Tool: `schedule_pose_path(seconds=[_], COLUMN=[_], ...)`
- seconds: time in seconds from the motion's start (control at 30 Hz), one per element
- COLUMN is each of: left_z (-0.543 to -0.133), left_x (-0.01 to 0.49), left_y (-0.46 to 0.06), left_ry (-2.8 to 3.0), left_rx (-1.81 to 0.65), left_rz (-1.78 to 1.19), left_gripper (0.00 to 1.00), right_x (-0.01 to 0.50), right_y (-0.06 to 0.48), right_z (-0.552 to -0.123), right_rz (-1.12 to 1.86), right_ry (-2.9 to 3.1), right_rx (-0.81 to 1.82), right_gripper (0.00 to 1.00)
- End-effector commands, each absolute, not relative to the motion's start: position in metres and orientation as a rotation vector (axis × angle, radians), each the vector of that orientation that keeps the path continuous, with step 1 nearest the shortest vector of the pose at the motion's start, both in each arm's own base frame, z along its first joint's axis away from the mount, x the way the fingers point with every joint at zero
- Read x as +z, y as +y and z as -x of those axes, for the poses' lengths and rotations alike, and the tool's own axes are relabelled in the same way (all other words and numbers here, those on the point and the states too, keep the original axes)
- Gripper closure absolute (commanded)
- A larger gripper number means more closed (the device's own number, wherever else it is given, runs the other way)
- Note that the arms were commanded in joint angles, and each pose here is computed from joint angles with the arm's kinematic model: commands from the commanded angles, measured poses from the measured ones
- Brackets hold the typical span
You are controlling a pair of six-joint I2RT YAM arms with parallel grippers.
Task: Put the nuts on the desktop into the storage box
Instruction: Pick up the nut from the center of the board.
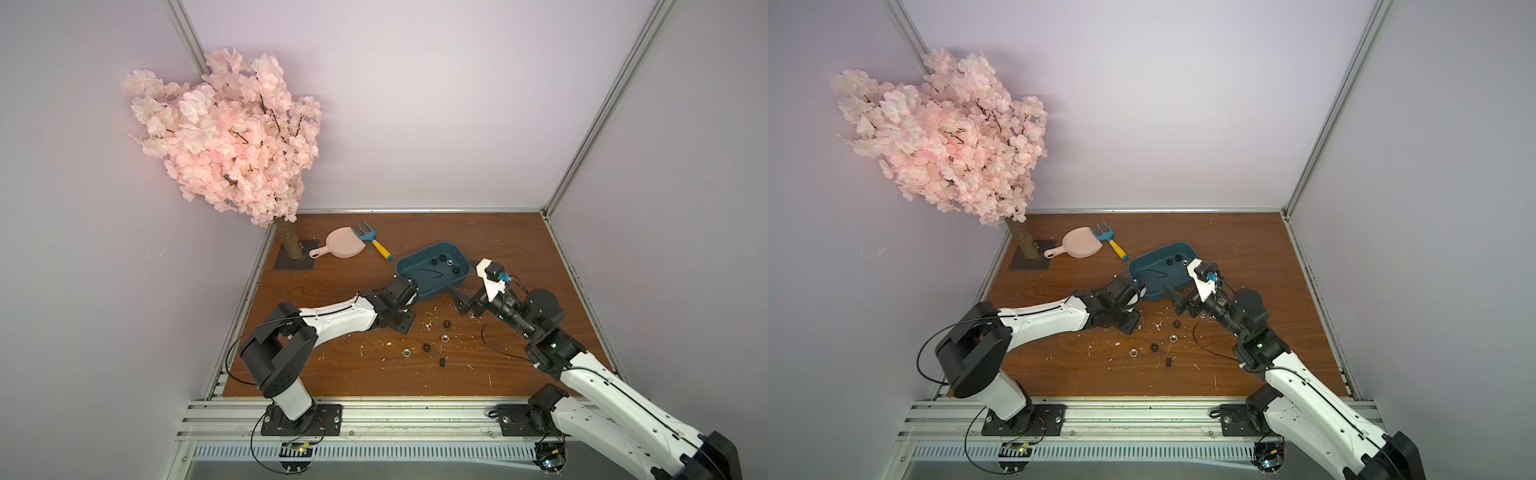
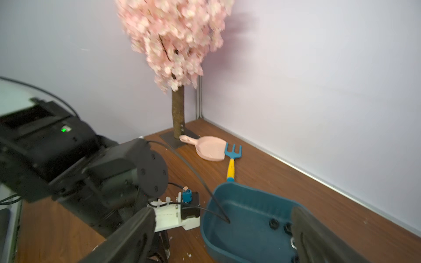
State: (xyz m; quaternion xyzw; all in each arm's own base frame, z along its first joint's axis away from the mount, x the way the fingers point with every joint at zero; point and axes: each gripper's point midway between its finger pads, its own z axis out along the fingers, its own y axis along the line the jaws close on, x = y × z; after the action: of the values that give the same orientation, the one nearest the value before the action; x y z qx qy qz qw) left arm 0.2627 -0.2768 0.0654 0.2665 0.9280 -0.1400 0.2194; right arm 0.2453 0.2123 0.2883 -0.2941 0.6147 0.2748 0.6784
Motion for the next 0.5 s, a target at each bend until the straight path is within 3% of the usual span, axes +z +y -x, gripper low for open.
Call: schedule_pose_path(seconds=[0.0,0.47], left_z=[-0.255,-0.239], left_x=[0.112,0.312], left_y=[-0.287,-0.295], left_ry=[2.524,1.880], left_rx=[-0.581,-1.543], left_rz=[-0.724,-0.586], left_gripper=[0.80,0.82], right_x=[0.338,0.303], right_y=[0.211,0.266], right_z=[-0.206,-0.177], right_rz=[0.702,0.940], right_ry=[1.003,0.886], right_rx=[0.652,0.706], right_gripper=[0.01,0.04])
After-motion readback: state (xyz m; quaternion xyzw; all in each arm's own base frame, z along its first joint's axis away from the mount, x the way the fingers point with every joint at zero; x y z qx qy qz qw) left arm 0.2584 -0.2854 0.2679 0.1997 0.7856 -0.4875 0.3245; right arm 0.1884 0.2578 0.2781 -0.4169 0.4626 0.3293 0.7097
